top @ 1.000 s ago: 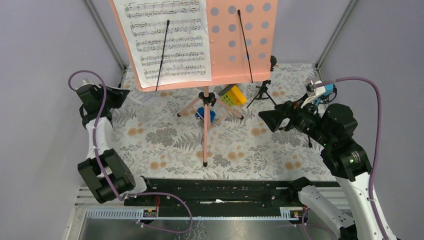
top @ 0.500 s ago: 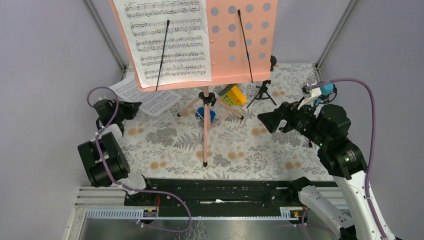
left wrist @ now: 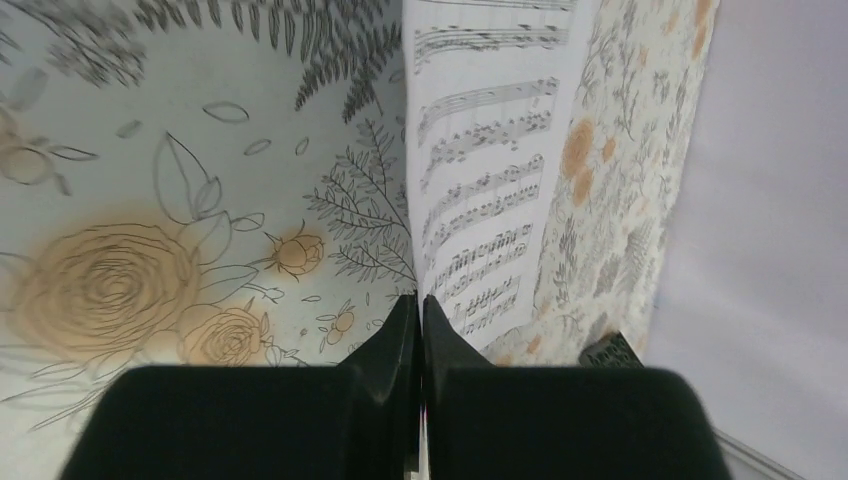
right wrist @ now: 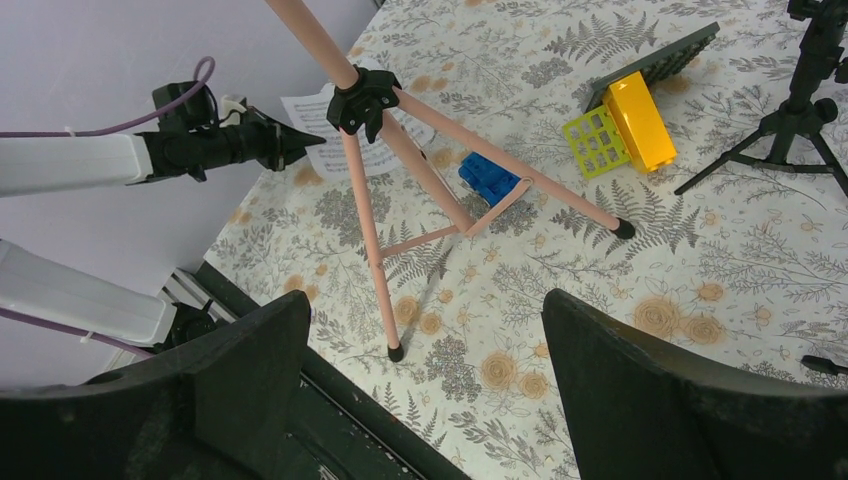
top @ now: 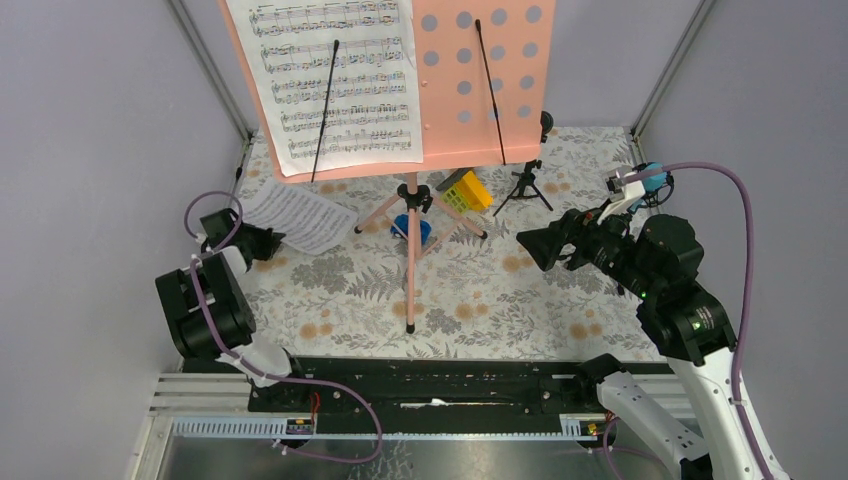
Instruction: Pack up the instrument practice props
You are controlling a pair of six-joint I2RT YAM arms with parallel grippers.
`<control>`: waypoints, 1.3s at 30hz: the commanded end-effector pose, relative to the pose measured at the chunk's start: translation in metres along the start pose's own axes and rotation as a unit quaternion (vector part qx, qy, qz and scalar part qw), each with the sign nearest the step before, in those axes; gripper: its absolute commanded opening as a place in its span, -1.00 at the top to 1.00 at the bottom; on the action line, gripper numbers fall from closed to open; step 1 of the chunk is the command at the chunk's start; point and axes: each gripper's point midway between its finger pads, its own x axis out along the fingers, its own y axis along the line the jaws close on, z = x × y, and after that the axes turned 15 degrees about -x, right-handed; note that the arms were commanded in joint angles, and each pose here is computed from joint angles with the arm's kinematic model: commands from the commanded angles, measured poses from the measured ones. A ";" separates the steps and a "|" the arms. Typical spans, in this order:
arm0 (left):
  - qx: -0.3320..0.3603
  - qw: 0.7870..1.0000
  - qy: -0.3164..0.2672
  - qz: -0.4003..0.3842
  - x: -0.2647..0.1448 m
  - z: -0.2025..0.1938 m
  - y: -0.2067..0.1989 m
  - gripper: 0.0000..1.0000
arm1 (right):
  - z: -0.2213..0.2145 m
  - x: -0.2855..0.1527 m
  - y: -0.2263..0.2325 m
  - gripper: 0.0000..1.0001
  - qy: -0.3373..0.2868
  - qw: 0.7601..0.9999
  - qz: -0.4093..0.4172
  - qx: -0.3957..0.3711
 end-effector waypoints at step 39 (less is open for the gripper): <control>0.359 0.880 -0.227 -0.212 -0.385 -0.073 -0.171 -0.80 | 0.012 -0.025 -0.010 -0.99 -0.016 0.998 -0.046 -0.049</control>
